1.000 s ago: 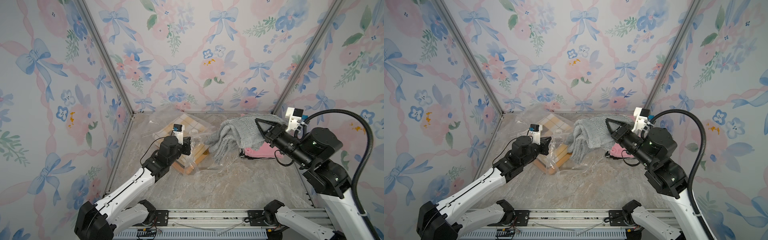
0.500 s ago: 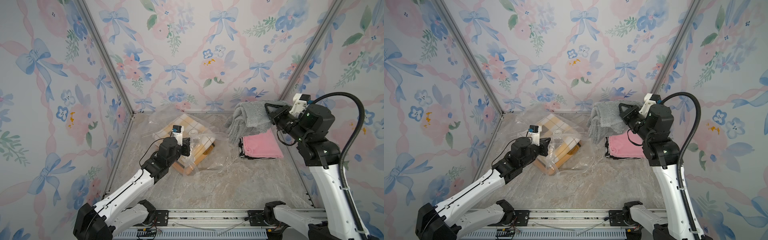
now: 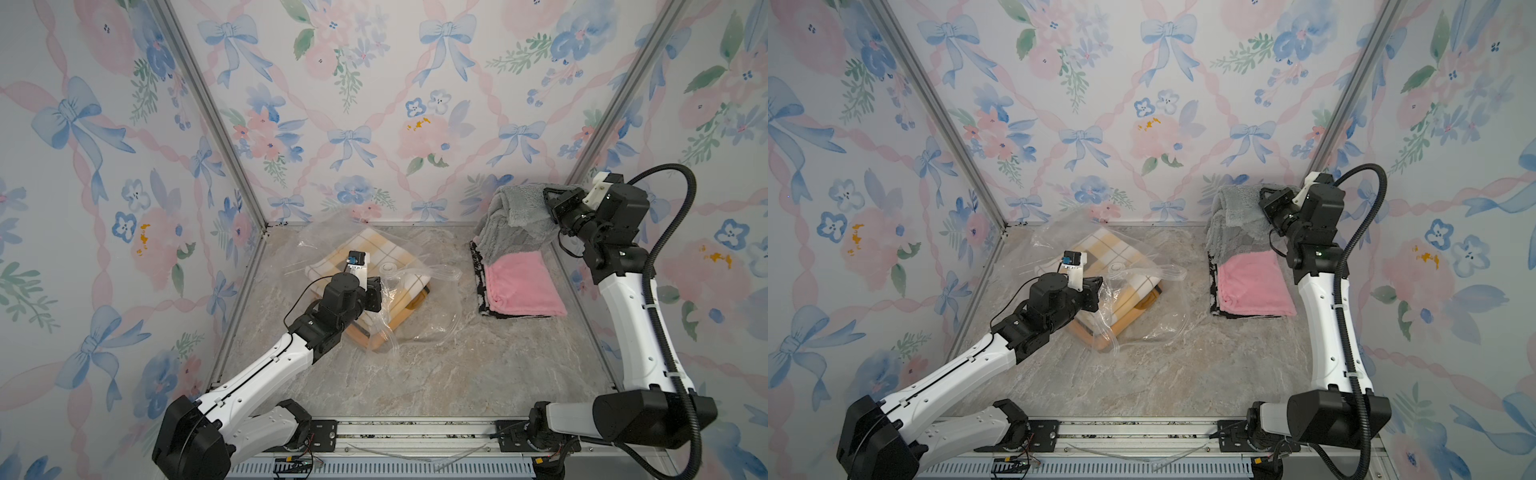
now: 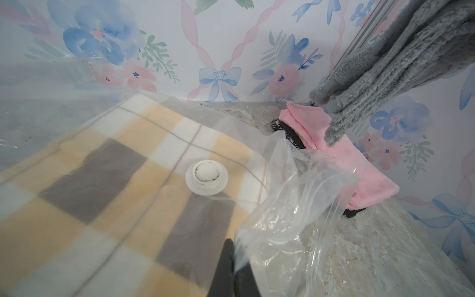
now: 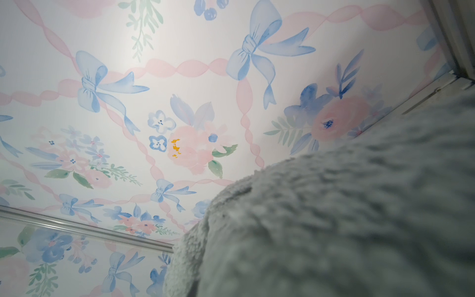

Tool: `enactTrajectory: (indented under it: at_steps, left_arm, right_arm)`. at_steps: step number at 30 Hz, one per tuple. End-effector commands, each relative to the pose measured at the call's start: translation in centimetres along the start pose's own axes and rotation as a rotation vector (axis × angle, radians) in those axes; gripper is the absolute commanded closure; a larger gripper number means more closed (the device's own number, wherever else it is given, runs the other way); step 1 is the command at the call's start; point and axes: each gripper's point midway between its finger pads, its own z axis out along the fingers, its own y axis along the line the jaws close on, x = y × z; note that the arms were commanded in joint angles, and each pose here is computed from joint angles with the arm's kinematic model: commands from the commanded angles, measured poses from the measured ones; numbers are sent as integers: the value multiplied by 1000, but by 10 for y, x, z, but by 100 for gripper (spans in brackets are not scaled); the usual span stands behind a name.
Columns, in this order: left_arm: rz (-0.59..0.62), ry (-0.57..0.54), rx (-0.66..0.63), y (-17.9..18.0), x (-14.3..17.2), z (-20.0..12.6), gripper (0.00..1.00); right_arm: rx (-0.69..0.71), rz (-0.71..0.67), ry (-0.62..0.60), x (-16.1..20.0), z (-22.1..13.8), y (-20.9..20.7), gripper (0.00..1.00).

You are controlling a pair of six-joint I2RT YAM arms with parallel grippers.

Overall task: Take the blanket out of the vacuum bag
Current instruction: Place the blanket at the corner of the board.

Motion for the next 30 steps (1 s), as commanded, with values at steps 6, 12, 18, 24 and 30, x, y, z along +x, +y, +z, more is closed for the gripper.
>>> enactTrajectory:
  at_steps: [6, 12, 18, 24, 30]
  left_arm:
    - [-28, -28, -42, 7, -10, 1, 100]
    - [-19, -18, -58, 8, -10, 5, 100]
    - [-11, -8, -67, 10, -7, 9, 100]
    - [-15, 1, -71, 12, -2, 9, 100]
    - [-16, -1, -73, 13, -2, 8, 100]
  right_arm:
    - [-181, -5, -152, -62, 45, 18, 100]
    - [-220, 51, -158, -68, 96, -5, 100]
    - [-256, 70, -180, -73, 123, -10, 100]
    - [-267, 82, -179, -72, 146, -9, 100]
    - [-271, 88, -174, -74, 158, -10, 100]
